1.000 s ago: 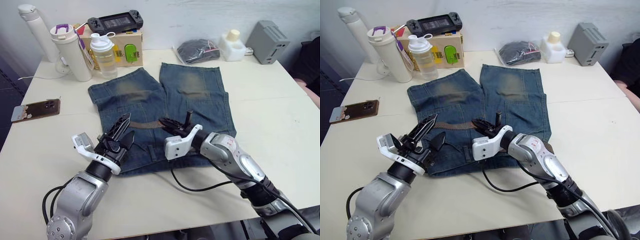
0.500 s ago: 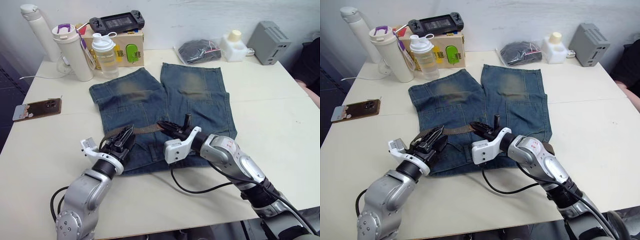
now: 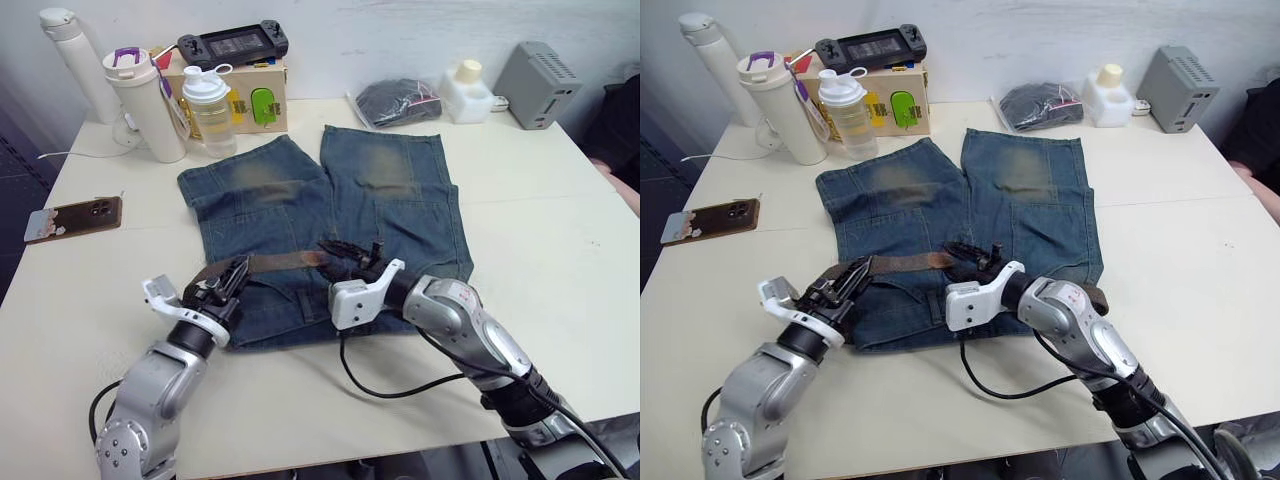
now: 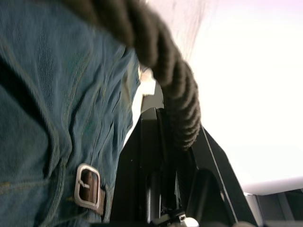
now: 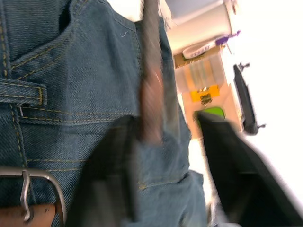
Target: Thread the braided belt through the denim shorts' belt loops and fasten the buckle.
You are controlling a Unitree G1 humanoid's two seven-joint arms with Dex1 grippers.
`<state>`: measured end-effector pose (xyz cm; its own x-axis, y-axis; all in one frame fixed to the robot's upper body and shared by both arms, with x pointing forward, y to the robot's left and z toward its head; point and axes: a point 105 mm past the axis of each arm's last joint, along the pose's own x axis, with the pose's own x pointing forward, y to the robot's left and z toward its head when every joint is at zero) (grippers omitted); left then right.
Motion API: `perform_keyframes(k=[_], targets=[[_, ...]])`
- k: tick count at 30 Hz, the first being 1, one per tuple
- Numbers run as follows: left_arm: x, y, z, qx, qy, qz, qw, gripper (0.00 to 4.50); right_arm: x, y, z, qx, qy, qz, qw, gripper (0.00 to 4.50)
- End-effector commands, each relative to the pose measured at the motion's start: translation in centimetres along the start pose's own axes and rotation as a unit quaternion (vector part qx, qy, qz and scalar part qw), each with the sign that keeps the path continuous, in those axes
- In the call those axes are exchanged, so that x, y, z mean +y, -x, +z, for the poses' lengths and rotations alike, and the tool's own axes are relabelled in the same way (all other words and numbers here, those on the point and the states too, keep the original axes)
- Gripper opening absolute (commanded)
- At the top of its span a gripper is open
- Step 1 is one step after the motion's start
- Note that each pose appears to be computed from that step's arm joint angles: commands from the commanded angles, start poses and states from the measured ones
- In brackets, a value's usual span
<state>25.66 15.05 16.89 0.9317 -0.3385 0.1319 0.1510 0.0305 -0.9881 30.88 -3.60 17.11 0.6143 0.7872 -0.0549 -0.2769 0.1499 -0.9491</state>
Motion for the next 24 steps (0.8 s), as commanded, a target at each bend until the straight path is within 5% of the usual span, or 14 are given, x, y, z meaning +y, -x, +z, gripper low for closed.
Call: perform_keyframes(k=[1,5,8,24], targets=[[-1.0,0.9,0.0,0.013,-0.049,-0.013,0.999,0.0,-1.7,1.0,-0.7,0.015,-0.065,-0.033,0.997,4.26],[0.1,3.8,-0.1,0.057,-0.133,0.028,0.989,0.0,-2.4,2.8,-2.4,0.035,-0.136,-0.02,0.99,4.45],[1.0,5.3,0.8,0.033,-0.132,0.055,0.989,0.0,-2.7,3.9,-2.7,0.021,-0.208,-0.008,0.978,4.45],[1.3,4.7,-0.3,0.052,-0.129,0.075,0.987,0.0,0.9,9.2,0.8,-0.04,-0.436,0.237,0.867,4.45]])
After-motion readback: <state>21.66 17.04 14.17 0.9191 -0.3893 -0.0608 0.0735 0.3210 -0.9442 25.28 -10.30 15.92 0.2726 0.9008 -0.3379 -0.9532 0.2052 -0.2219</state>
